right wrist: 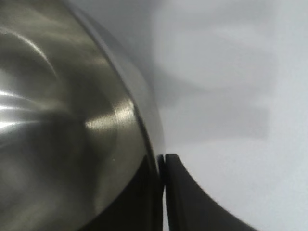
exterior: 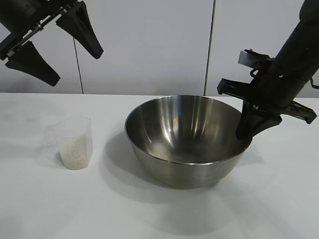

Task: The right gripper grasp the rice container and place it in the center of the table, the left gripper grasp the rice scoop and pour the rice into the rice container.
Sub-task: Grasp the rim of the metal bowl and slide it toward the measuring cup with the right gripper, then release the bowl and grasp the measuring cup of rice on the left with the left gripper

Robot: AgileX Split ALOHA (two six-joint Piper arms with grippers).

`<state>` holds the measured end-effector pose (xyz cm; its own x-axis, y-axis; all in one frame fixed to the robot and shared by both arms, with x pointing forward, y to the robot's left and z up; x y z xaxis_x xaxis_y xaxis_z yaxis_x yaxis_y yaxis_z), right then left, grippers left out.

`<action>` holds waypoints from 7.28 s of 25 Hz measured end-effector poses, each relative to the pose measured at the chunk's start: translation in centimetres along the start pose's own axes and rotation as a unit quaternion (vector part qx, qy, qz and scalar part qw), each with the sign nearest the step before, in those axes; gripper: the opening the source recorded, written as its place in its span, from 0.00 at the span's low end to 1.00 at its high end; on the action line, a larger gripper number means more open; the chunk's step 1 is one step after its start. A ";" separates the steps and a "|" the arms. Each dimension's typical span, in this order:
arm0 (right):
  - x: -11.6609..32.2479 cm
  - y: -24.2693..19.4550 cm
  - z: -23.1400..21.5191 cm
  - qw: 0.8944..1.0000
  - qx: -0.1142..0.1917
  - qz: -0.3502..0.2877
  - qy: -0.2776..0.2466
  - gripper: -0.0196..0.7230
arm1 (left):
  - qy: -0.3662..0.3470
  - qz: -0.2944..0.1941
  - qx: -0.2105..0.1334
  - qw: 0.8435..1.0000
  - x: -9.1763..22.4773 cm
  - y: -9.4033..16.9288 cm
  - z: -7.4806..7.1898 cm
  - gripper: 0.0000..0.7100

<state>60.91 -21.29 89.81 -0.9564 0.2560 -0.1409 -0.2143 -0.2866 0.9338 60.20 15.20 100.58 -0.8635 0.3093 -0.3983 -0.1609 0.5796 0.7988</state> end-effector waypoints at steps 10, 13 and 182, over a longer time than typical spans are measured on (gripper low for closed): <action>0.0 0.0 0.4 1.000 -0.013 0.000 0.002 0.04 | 0.000 0.000 0.000 1.000 0.0 0.0 0.0 0.98; 0.0 0.0 0.7 1.000 -0.025 0.001 0.001 0.04 | 0.000 0.000 0.000 1.000 0.0 0.0 0.0 0.98; 27.8 20.7 -10.7 0.902 0.045 -0.428 0.048 0.82 | -0.243 -0.267 -0.380 0.852 15.6 -9.3 11.0 0.76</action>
<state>27.79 -30.01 101.70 -0.4624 0.2661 -0.8458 -0.8686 0.0557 0.4924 53.47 22.96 81.94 -0.3003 0.5363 -0.7888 -0.8910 0.1374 0.4326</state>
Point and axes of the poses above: a point on each arm's last joint axis where the gripper is mounted, y pointing back along that axis away from the gripper, z along the wrist's bending axis when the last joint is at zero, x = y × z, the point moved 5 cm from there along -y, pointing out along that axis toward the gripper, and after that the axes turned 13 degrees about -y, right-handed, at the moved point
